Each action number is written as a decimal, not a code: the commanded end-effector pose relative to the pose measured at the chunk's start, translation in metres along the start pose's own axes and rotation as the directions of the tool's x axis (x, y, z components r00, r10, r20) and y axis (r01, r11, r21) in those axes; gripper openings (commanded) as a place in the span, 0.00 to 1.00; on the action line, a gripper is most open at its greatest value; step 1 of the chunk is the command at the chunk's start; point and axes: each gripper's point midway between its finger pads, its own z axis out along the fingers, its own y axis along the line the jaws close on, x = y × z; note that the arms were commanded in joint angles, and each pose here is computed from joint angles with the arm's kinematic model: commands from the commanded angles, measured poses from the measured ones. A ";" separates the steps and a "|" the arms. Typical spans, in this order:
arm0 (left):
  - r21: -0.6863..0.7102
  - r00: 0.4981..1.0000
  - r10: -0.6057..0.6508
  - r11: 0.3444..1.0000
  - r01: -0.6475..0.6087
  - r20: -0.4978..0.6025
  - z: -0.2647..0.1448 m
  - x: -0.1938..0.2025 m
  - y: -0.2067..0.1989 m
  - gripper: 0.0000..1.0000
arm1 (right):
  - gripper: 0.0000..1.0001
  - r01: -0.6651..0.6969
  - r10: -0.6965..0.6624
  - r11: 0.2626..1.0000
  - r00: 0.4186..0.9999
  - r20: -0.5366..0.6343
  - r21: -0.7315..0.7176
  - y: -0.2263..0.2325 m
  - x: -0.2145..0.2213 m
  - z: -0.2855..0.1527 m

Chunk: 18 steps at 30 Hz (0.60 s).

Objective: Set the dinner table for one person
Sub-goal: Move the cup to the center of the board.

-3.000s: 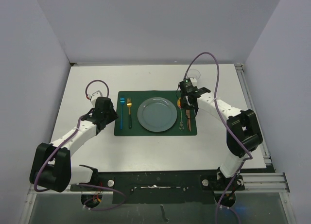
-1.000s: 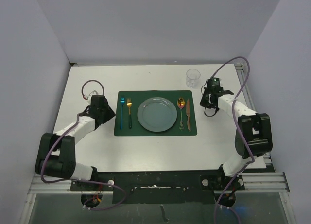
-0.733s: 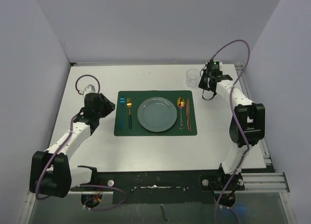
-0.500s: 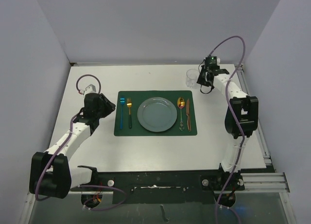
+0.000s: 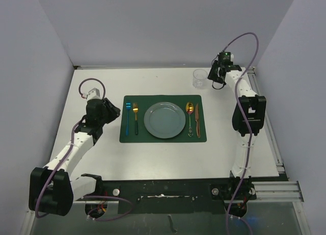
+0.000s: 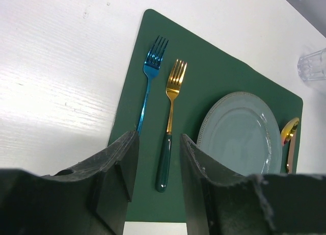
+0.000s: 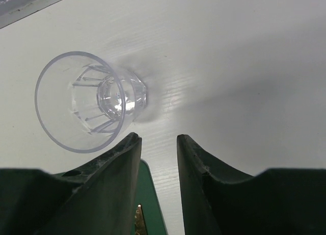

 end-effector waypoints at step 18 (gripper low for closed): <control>0.034 1.000 0.022 0.999 -0.022 -0.013 0.015 0.013 0.001 0.35 | 0.35 -0.035 0.050 0.976 0.997 0.063 -0.217 0.048 -0.037 -0.018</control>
